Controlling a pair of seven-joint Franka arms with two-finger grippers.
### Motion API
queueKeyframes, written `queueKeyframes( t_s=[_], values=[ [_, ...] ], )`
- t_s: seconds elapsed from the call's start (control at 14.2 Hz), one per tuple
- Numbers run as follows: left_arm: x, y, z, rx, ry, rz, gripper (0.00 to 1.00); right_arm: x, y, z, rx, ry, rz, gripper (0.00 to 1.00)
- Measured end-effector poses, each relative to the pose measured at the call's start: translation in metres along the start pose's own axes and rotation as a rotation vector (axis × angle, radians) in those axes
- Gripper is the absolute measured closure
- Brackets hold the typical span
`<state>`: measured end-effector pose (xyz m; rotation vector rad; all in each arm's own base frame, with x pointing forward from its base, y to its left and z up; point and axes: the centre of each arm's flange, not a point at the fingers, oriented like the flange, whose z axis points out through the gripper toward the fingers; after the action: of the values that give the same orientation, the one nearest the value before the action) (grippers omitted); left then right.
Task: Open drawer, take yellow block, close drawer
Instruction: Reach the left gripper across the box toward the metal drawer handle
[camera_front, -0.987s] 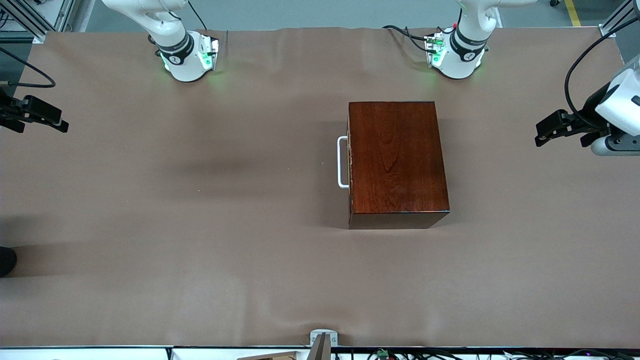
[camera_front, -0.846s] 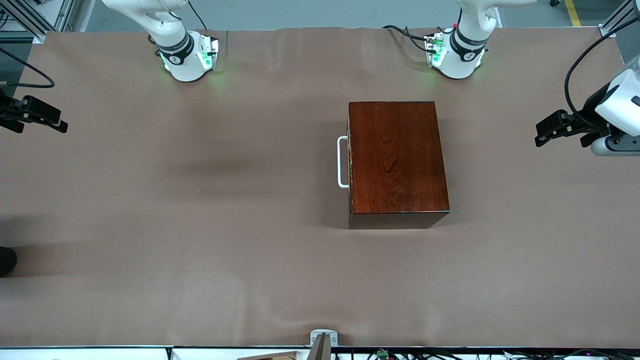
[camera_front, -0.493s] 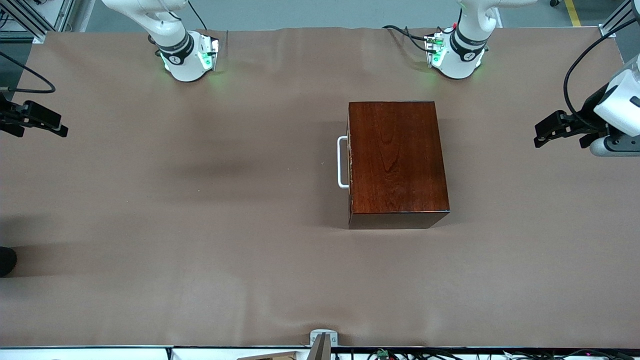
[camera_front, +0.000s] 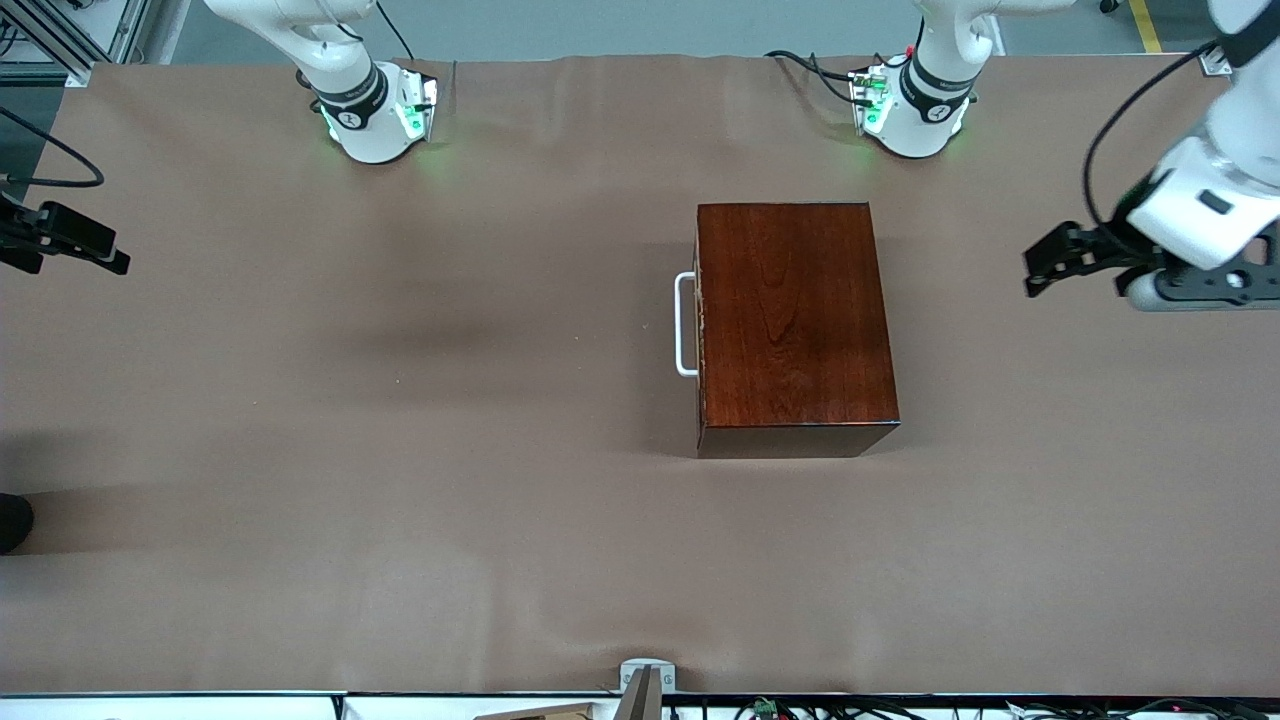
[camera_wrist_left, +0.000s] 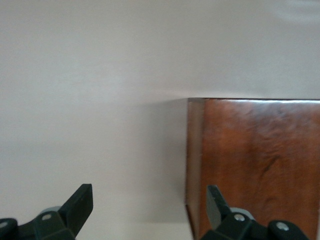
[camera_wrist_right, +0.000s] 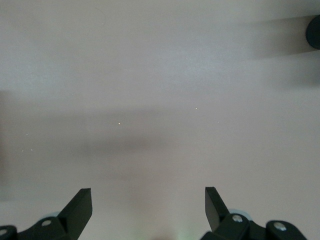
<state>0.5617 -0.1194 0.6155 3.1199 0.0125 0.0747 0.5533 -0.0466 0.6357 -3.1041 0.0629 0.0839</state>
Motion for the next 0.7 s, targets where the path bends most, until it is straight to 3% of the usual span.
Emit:
queueKeyframes(
  t_s=[0.35, 0.7],
  values=[
    [-0.018, 0.129, 0.017, -0.039, -0.012, 0.102, 0.0, 0.0, 0.0, 0.0, 0.0, 0.0, 0.0, 0.0],
    [-0.069, 0.261, 0.04, -0.053, -0.063, 0.028, 0.0, 0.0, 0.0, 0.0, 0.0, 0.0, 0.0, 0.0]
  ],
)
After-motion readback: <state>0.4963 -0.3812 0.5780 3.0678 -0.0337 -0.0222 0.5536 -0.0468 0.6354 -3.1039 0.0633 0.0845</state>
